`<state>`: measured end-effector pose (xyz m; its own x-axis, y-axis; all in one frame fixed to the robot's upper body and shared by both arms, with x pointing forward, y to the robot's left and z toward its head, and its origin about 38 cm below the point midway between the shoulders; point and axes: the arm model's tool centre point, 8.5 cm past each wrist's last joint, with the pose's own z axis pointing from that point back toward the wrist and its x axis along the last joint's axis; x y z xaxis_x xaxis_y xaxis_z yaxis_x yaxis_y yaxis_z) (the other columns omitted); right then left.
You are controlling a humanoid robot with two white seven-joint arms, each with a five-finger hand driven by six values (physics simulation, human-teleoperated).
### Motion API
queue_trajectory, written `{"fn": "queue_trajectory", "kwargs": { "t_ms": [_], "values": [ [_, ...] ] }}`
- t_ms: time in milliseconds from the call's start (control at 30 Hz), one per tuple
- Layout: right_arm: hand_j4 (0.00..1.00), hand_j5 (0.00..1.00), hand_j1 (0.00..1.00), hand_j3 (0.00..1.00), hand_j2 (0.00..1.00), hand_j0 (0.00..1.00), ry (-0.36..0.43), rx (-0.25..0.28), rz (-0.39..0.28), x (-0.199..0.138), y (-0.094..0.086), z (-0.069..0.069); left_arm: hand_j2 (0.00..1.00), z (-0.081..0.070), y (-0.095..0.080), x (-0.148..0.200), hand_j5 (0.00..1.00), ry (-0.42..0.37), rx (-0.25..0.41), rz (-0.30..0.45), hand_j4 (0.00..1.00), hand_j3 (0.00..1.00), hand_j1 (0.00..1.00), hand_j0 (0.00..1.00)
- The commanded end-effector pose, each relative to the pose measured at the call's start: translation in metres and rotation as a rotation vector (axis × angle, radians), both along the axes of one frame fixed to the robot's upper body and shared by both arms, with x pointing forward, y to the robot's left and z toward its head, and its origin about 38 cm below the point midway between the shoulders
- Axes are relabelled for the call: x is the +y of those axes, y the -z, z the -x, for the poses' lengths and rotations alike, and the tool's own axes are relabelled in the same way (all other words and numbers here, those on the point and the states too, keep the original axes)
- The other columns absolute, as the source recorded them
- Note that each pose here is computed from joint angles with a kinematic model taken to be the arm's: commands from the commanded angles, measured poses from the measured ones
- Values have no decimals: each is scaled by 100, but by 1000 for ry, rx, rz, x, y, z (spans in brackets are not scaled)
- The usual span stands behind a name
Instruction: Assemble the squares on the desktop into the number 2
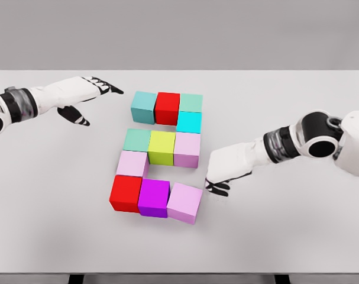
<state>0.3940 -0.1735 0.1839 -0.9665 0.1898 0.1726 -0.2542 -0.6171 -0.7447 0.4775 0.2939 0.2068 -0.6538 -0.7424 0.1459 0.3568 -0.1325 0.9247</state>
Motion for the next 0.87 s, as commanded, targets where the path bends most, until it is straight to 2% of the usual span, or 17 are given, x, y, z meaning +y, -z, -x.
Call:
{"fn": "queue_trajectory", "kwargs": {
  "t_ms": [0,67,100,133,200,233,267,333,400,533,667,833],
  "values": [
    [14,14,14,14,14,14,60,-6,13,-16,-1,-13,100,2,-2,-1,100,23,-3,9,100,100,100,100],
    [17,17,17,17,17,17,233,-73,21,-64,-26,-52,100,4,-2,-3,100,44,-5,10,100,100,100,100],
    [22,22,22,22,22,22,323,-91,23,-90,-34,-66,100,4,-2,-3,100,46,-5,10,100,100,100,100],
    [33,33,33,33,33,33,369,-99,22,-103,-37,-73,100,5,-1,-4,100,55,-5,11,100,100,100,100],
    [85,85,85,85,85,85,409,-119,8,-116,-47,-78,100,9,1,-4,100,95,-6,15,100,100,100,100],
    [100,100,100,100,100,100,426,-129,-18,-120,-53,-80,100,12,3,2,100,90,1,5,100,100,100,100],
    [100,100,100,100,100,100,448,-146,-35,-128,-61,-82,100,12,2,3,100,90,3,15,100,100,100,100],
    [100,100,100,100,100,100,461,-146,-42,-133,-62,-81,100,15,1,1,100,125,3,33,100,100,100,100],
    [100,100,100,100,100,100,479,-145,-37,-142,-61,-78,100,17,-2,6,100,129,2,34,100,100,100,100],
    [100,100,100,100,100,100,542,-122,-81,-162,-48,-70,100,20,7,10,100,120,22,32,100,100,100,100],
    [100,100,100,100,100,100,565,-125,-77,-173,-49,-67,100,19,6,12,100,113,19,36,100,100,100,100],
    [100,100,100,100,100,100,560,-119,-84,-169,-47,-67,100,19,7,11,100,110,23,37,100,100,100,100]
  ]
}}
